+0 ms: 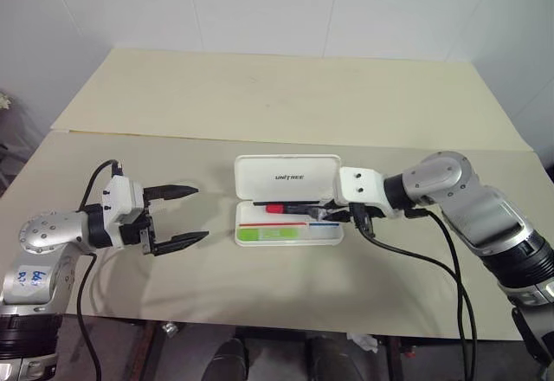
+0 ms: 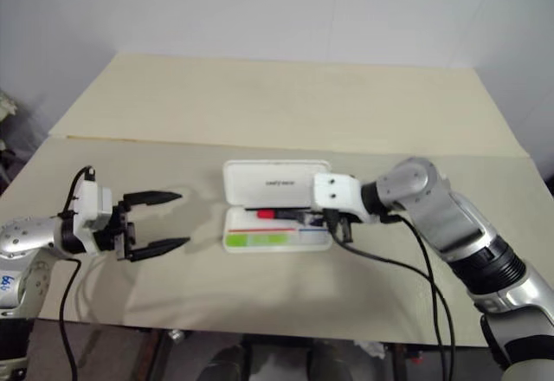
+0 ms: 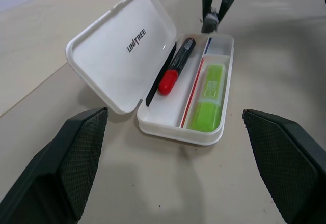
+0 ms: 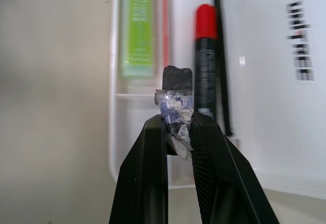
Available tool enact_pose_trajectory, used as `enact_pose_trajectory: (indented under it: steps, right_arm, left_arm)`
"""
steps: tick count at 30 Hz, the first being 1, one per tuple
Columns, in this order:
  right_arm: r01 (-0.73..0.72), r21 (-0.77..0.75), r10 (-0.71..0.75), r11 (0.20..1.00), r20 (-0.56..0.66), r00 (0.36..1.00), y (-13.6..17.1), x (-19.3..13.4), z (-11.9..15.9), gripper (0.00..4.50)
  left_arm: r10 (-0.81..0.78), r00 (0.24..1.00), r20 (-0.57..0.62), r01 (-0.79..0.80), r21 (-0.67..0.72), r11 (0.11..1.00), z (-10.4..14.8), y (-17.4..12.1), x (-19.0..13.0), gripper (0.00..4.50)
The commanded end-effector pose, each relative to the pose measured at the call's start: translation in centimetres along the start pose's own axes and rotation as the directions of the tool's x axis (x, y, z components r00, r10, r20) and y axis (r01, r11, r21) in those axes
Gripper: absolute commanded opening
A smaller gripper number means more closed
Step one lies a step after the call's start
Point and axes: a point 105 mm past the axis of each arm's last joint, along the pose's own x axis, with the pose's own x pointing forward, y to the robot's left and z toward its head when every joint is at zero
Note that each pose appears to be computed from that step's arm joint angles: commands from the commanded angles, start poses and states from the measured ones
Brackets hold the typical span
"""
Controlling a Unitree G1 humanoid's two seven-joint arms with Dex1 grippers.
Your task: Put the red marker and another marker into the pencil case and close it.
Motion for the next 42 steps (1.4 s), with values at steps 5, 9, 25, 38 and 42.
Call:
enact_pose_trajectory:
  steps: [5, 9, 25, 38, 42]
  right_arm:
    - [-0.012, -0.050, 0.012, 0.999, 0.004, 1.000, -0.1, -0.3, 0.5, 0.33]
    - [-0.013, -0.043, 0.013, 0.999, 0.003, 1.000, -0.2, 0.0, 0.3, 1.34]
    - [0.015, -0.047, -0.009, 0.999, 0.125, 0.992, -0.6, -0.9, 1.7, 4.47]
    - [0.060, 0.206, -0.143, 0.977, 0.419, 0.897, -0.5, -2.5, -0.7, 4.47]
    - [0.101, 0.281, -0.216, 0.954, 0.414, 0.884, -0.9, -2.2, -2.0, 4.49]
  left_arm:
    - [0.022, 1.000, 0.015, -0.023, 0.030, 0.999, 0.9, -0.1, -0.4, 4.50]
    - [0.027, 1.000, 0.014, -0.027, 0.032, 0.999, 1.0, -0.1, -0.3, 4.50]
    - [0.053, 0.999, 0.007, -0.053, 0.036, 0.998, 0.9, 0.5, -0.3, 4.50]
    - [0.179, 0.982, 0.064, -0.184, 0.092, 0.979, 1.1, 5.6, 0.8, 4.50]
    - [0.203, 0.975, 0.084, -0.210, 0.082, 0.974, 0.9, 7.8, 1.4, 4.31]
